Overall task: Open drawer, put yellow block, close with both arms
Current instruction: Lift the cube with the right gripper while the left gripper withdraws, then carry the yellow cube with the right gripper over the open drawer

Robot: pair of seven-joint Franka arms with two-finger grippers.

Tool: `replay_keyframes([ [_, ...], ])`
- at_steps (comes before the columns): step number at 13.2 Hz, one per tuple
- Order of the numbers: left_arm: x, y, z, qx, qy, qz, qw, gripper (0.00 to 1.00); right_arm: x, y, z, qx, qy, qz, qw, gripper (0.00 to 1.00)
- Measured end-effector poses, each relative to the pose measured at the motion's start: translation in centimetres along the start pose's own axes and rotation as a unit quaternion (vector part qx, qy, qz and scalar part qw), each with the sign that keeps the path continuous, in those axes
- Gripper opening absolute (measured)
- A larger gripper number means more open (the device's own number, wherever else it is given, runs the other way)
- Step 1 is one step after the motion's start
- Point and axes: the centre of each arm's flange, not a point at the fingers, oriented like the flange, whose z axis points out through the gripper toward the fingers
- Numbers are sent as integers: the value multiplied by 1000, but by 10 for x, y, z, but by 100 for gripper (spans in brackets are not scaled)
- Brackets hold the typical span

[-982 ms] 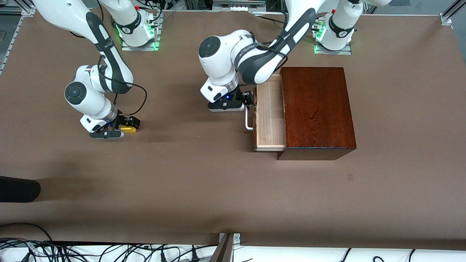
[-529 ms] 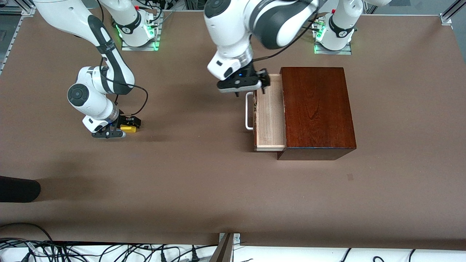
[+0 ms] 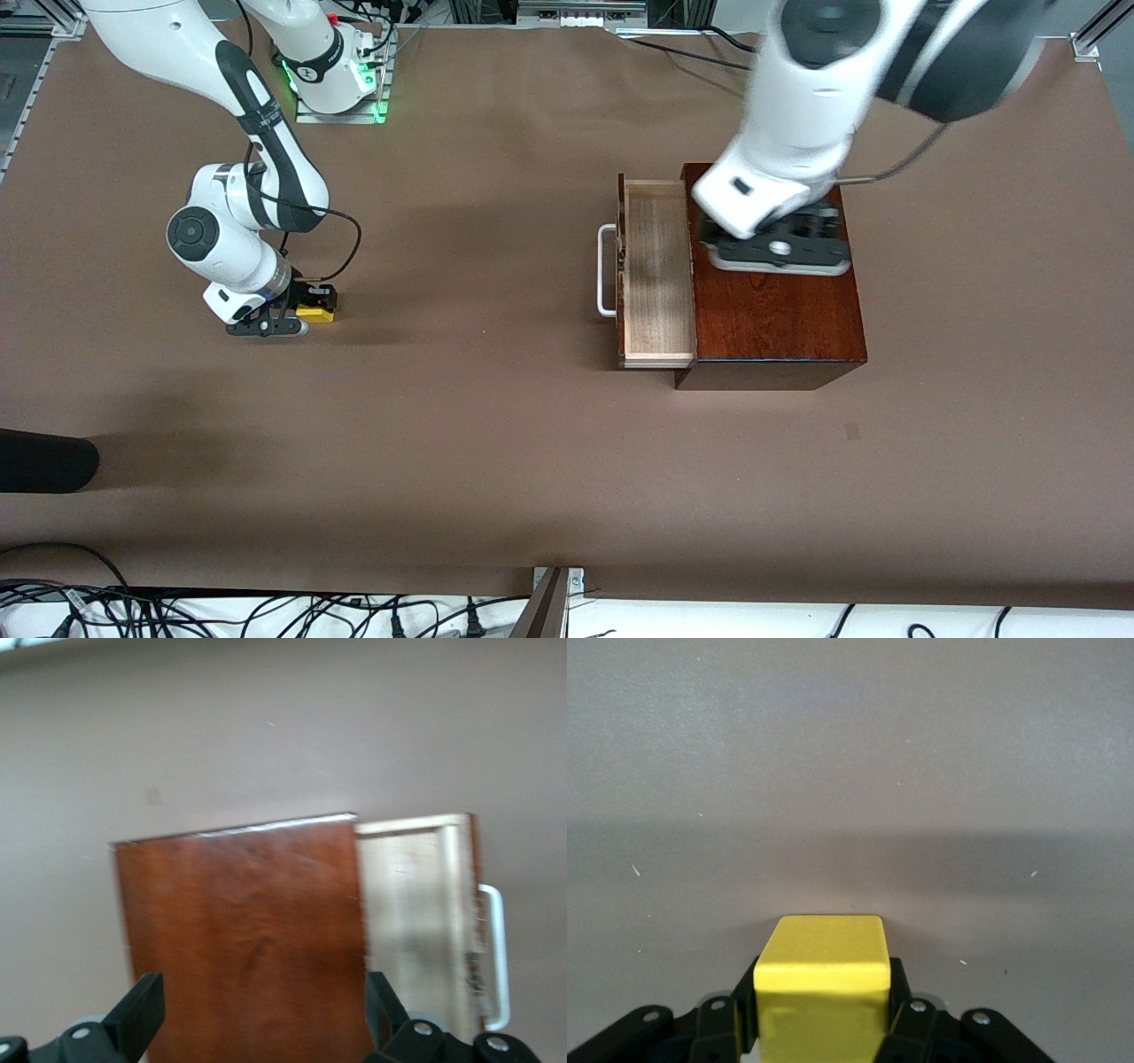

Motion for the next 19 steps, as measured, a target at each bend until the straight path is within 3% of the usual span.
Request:
replay_keyframes([
  [3,-7,-52,-25,-4,1,49,999,100,9,-3,-24,4,3,-48,999,56],
  [6,-28,-82,-42,3,-19,51,999,100,24,-41,-80,14,1,-109,994,56],
  [9,-41,-108,-16,-10,-48,34,998,100,28,-103,-131,5,3,-185,983,56],
  [12,-44,-137,16,-23,-52,48,997,100,23,-171,-174,8,-3,-248,969,56],
  [15,-44,-157,22,-39,-54,46,997,100,11,-249,-227,-2,13,-323,946,56],
  [19,-45,-160,22,-40,-55,44,997,100,-31,-376,-280,-47,8,-435,899,56],
])
